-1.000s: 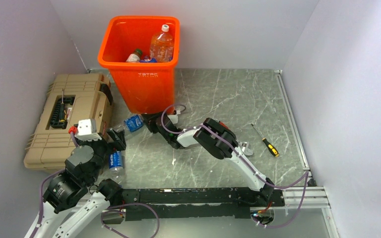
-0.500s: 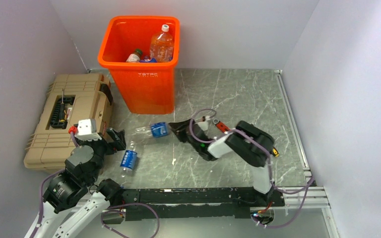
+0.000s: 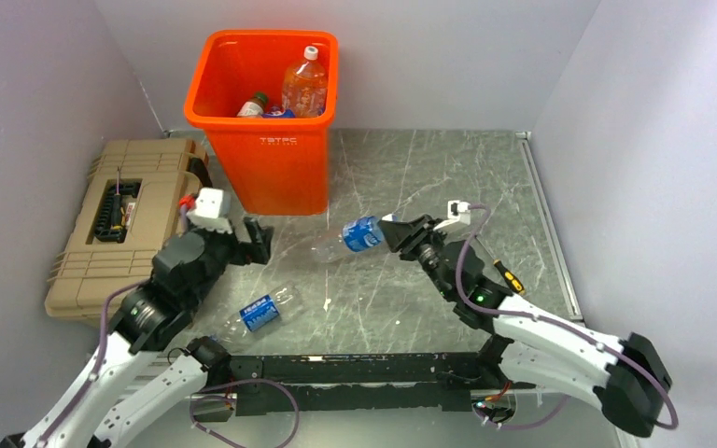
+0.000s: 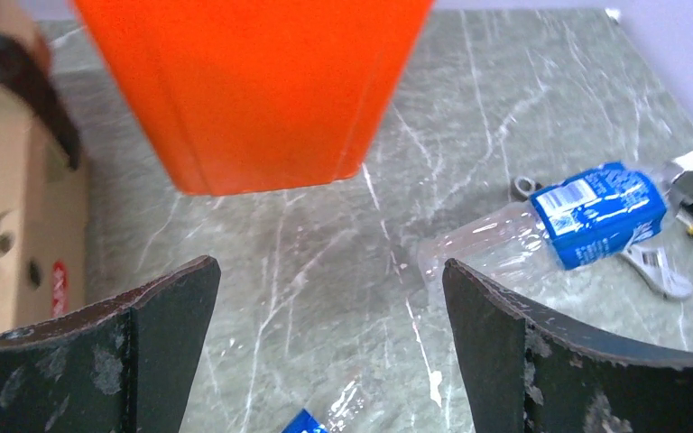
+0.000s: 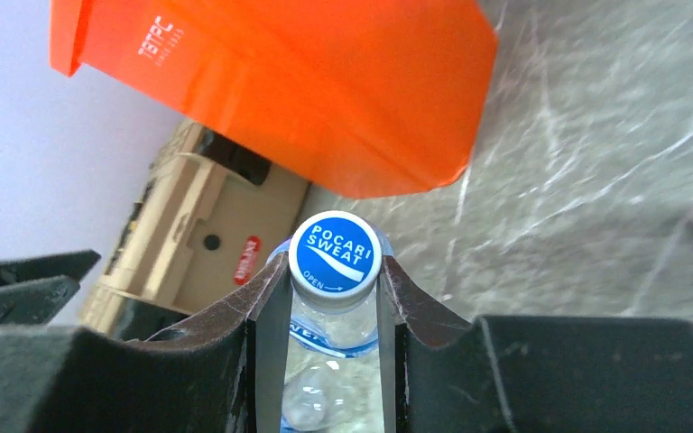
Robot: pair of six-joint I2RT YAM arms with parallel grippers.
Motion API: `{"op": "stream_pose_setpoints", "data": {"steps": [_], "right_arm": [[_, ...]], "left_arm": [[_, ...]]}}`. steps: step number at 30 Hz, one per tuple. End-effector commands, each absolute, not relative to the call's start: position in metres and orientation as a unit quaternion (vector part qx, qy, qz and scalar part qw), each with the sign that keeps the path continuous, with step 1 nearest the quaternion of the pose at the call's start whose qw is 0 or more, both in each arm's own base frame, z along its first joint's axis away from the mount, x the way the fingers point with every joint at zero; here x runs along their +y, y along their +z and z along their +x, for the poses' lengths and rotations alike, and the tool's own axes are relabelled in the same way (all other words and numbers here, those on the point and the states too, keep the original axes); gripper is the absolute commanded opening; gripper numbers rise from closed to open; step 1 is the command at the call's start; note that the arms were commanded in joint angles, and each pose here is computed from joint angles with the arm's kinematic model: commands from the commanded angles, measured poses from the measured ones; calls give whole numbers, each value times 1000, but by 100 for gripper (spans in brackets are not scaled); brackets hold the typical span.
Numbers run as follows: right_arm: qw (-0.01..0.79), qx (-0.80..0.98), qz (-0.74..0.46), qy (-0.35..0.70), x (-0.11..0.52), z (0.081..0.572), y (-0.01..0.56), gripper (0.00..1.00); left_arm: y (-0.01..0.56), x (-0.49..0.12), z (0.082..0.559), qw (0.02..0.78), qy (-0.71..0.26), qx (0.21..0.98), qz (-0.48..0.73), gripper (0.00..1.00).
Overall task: Put the plastic bottles in the bin
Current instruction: Pick up the plastic bottle at the center of the board, then place the plastic bottle in the trash bin.
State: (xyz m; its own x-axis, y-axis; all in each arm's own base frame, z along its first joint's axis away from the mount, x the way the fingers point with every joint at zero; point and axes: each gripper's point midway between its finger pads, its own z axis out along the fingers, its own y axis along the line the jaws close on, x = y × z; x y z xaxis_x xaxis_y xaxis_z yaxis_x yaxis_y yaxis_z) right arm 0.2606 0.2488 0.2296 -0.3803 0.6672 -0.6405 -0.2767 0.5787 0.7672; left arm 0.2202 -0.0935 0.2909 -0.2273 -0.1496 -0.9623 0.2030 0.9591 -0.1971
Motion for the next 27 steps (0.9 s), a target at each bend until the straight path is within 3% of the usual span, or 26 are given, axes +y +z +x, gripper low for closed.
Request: {"op": "stream_pose_setpoints", "data": {"steps": [1,7,10,18,27], "right_arm": [[601,726,49,330,214,255,246,0],[585,741,-137,299,220,222,292,0],[548,745,-218,311,228,200,299,0],[526,697,-289,391,245,162,339,0],[556,650,-287,431,254,159,365,0]], "left_arm": [[330,-144,230,640,-208,728,127,99],[353,-229,171,567,-353,609,427,99],[350,-246,155,517,-391,577,497,99],[342,-285,156,433,-479,548,531,100],[328,-319,151,365,-556,523,532,99]]}}
